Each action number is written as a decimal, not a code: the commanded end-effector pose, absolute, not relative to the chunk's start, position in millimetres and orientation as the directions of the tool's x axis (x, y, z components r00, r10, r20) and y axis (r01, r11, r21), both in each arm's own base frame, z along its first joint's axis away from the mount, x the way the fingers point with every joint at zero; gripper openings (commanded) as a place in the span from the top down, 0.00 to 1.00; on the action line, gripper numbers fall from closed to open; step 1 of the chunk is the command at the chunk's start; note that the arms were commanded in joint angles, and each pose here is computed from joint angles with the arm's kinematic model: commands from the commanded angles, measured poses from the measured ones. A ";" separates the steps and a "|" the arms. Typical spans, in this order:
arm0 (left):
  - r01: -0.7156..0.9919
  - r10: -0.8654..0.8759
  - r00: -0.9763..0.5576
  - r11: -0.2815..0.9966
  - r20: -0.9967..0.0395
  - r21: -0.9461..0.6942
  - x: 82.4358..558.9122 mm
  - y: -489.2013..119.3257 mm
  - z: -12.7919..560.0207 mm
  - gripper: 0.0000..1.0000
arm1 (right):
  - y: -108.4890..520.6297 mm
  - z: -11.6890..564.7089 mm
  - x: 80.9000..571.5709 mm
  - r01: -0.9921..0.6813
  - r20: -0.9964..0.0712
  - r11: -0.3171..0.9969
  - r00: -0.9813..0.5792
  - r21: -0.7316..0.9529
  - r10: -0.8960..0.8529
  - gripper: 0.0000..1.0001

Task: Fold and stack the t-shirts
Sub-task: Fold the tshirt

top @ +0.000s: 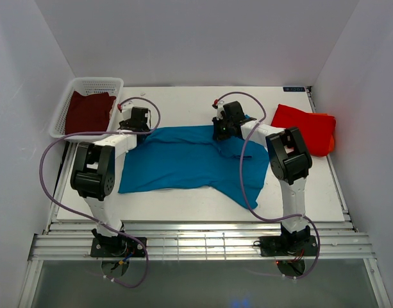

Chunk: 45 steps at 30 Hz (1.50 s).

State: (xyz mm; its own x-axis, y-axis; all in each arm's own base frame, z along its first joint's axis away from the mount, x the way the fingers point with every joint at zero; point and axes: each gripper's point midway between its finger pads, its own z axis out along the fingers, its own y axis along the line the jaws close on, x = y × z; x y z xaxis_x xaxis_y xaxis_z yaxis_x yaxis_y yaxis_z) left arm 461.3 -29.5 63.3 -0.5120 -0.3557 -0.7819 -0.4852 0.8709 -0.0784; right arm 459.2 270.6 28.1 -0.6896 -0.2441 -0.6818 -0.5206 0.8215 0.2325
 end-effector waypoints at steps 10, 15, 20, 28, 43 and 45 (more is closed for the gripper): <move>-0.537 -0.378 -0.576 0.844 -0.725 -0.013 470.1 -25.6 17.6 0.56 | 263.1 20.0 462.6 -0.488 -0.648 0.844 -0.721 0.222 -0.246 0.91; -0.593 -0.395 -0.565 0.805 -0.724 0.023 464.2 -9.1 10.9 0.58 | 255.7 21.8 464.1 -0.463 -0.642 0.862 -0.729 0.208 -0.236 0.91; -0.601 -0.414 -0.569 0.799 -0.710 0.016 476.3 1.6 4.1 0.58 | 246.1 17.3 468.7 -0.431 -0.622 0.875 -0.753 0.218 -0.216 0.91; -0.515 -0.378 -0.589 0.857 -0.714 -0.029 509.7 -10.7 8.7 0.59 | 231.1 11.7 485.0 -0.396 -0.604 0.885 -0.776 0.244 -0.181 0.91; -0.342 -0.313 -0.499 0.928 -0.808 -0.149 543.4 -35.2 72.5 0.59 | 321.8 167.0 498.7 -0.679 -0.879 0.650 -0.475 0.341 -0.035 0.92; -0.367 -0.313 -0.512 0.922 -0.800 -0.126 539.5 -31.2 69.6 0.59 | 343.4 150.9 498.1 -0.684 -0.859 0.627 -0.510 0.374 -0.044 0.92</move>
State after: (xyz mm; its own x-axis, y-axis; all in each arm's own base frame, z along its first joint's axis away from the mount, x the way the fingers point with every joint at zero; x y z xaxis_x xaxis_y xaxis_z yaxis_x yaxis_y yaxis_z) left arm 533.5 -32.8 30.7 -0.5619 -0.3143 -0.7651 -0.3756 0.9211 -0.1025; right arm 500.4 288.8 107.6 -0.5855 -0.0916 -0.8055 -0.5749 0.7474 0.3329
